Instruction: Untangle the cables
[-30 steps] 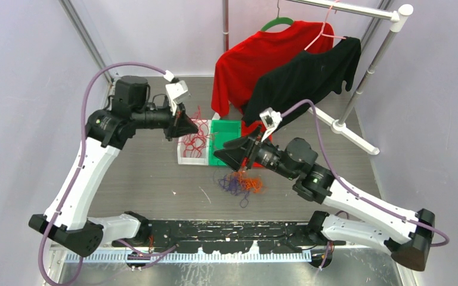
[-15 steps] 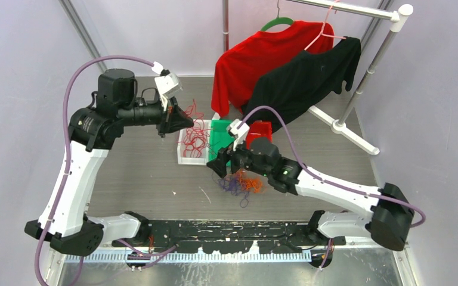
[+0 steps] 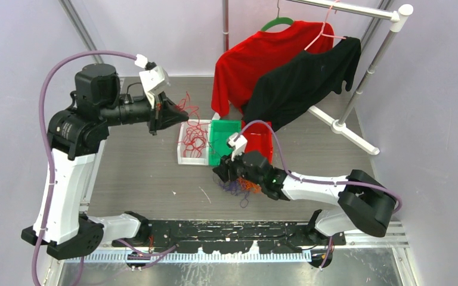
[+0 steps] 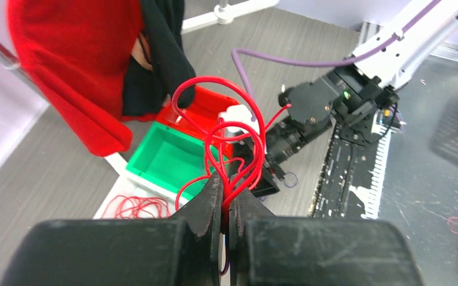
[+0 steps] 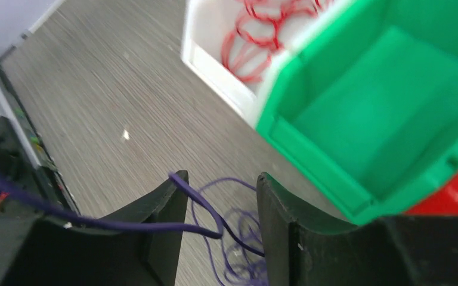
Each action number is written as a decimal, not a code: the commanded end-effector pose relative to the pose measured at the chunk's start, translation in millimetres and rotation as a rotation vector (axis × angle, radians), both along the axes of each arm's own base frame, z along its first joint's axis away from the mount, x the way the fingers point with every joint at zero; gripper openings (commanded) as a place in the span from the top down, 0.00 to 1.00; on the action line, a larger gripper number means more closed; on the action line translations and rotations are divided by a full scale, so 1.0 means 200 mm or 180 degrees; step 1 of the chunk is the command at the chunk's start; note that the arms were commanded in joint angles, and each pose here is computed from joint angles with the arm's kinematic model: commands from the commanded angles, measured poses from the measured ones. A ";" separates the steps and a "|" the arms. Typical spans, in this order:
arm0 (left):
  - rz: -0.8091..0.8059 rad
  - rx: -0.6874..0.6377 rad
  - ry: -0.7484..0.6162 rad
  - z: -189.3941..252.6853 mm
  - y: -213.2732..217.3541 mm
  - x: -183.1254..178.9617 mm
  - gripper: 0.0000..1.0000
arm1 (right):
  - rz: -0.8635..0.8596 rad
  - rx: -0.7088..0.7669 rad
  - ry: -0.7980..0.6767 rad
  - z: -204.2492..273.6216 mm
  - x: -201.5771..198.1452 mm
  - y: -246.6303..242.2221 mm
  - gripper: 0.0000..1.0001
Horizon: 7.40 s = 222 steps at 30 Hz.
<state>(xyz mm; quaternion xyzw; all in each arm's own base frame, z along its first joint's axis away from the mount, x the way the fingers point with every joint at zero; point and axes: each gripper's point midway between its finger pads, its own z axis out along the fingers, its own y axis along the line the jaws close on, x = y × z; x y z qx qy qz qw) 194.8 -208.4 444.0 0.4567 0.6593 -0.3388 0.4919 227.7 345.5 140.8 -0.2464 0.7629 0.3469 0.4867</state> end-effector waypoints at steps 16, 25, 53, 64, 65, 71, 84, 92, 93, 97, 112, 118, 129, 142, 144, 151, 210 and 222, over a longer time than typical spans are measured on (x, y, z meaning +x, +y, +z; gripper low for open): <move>0.1705 -0.0080 -0.1300 0.41 0.24 0.57 1.00 | -0.0628 0.0267 0.0398 -0.27 -0.16 -0.38 0.78; 0.2448 -0.0259 -0.1925 0.67 0.39 0.73 1.00 | -0.0723 0.0241 0.0444 -0.31 -0.19 -0.47 0.88; 0.2207 0.0496 -0.1120 -0.17 0.33 0.79 1.00 | -0.0820 0.0352 0.0324 -0.16 -0.19 -0.53 0.66; 0.2112 0.0934 -0.0772 -0.62 0.33 0.81 1.00 | -0.0912 0.0531 0.0160 0.01 -0.20 -0.60 0.60; 0.2100 0.0933 -0.0728 -0.64 0.33 0.81 1.00 | -0.0921 0.0537 0.0158 0.01 -0.20 -0.60 0.61; 0.1967 0.0979 -0.0423 -0.76 0.27 0.79 1.00 | -0.0946 0.0555 0.0175 0.01 -0.20 -0.61 0.61; 0.1861 0.1299 -0.0127 -1.04 0.28 0.72 1.00 | -0.0967 0.0572 0.0123 0.05 -0.19 -0.62 0.62; 0.1676 0.1447 0.0040 -1.16 0.23 0.66 1.00 | -0.0973 0.0549 0.0156 0.03 -0.19 -0.61 0.63; 0.1649 0.1483 0.0076 -1.18 0.23 0.65 1.00 | -0.0976 0.0543 0.0165 0.03 -0.19 -0.61 0.63; 0.1575 0.1621 0.0133 -1.26 0.23 0.61 1.00 | -0.0974 0.0550 0.0155 0.03 -0.19 -0.61 0.63; 0.1426 0.2026 0.0044 -1.58 0.13 0.87 1.00 | -0.1096 0.0609 0.0076 0.12 -0.15 -0.62 0.65; 0.1435 0.2249 0.0050 -1.77 0.14 0.96 1.00 | -0.1130 0.0655 0.0021 0.17 -0.14 -0.64 0.65; 0.1042 0.2296 0.0359 -1.76 0.08 0.90 0.40 | -0.1119 0.0653 -0.0099 0.24 -0.12 -0.63 0.65; 0.0362 0.1982 0.0986 -1.33 -0.01 0.62 0.00 | -0.1237 0.0354 -0.0175 0.19 -0.05 -0.60 0.54; 0.0425 0.1971 0.1085 -1.26 0.00 0.61 0.01 | -0.1303 0.0344 -0.0152 0.17 -0.04 -0.61 0.50; 0.0523 0.1847 0.1320 -1.05 0.02 0.58 0.00 | -0.1419 0.0204 -0.0027 0.09 -0.04 -0.64 0.41; 0.0827 0.1496 0.1560 -0.88 0.28 0.40 0.00 | -0.1630 -0.0315 0.0888 -0.23 -0.18 -0.74 0.99; 0.0751 0.1306 0.1541 -0.86 0.23 0.41 0.00 | -0.1357 0.0112 0.0579 0.17 -0.21 -0.74 0.99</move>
